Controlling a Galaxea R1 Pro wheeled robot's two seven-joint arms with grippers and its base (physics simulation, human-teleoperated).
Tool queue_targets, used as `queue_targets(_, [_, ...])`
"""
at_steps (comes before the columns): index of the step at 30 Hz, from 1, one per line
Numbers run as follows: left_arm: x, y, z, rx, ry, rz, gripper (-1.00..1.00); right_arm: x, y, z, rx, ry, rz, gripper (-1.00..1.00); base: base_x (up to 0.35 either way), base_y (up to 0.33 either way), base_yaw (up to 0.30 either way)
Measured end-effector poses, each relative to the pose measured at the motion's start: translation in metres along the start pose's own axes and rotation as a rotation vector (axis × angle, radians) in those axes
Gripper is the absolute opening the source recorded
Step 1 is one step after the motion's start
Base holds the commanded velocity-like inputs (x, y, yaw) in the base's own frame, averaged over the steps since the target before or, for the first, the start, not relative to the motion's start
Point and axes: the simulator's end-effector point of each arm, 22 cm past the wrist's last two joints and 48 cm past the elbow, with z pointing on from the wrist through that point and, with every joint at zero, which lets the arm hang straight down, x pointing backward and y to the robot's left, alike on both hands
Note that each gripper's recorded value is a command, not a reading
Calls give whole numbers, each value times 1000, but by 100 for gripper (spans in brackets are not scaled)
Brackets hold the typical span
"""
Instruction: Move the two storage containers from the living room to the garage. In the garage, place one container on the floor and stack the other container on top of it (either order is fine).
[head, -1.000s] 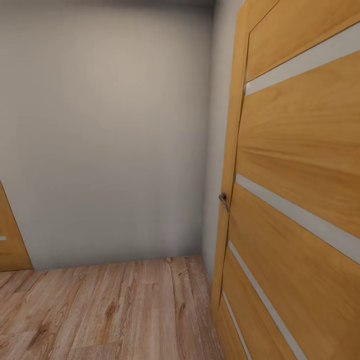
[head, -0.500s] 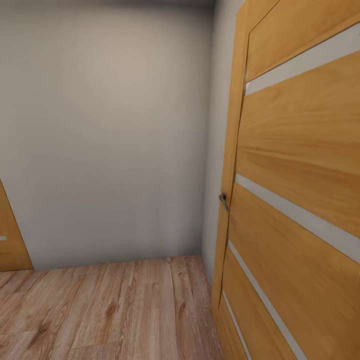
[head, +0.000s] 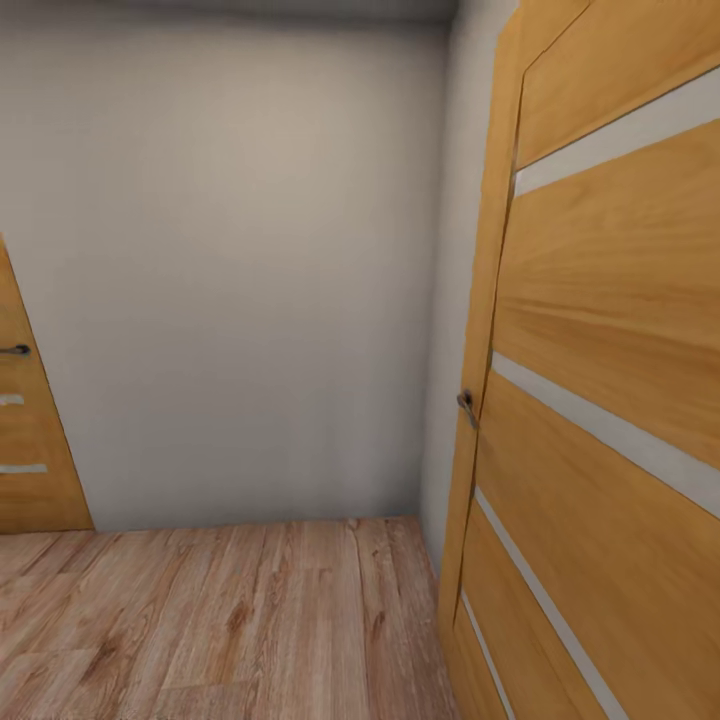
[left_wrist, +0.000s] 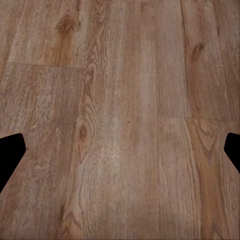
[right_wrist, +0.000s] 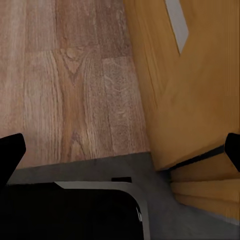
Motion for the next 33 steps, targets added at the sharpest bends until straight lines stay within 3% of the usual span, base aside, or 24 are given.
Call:
queue_targets(10, [-1, 0, 0, -1, -3, -1, 100, 0, 0, 0, 0, -2, 0, 100, 0, 0, 40])
queue_targets(24, [-1, 0, 0, -2, -2, -2, 100, -1, 0, 0, 0, -2, 0, 100, 0, 0, 263])
queue_targets(33, [-1, 0, 0, -3, -2, -4, 100, -1, 0, 0, 0, -2, 0, 100, 0, 0, 51])
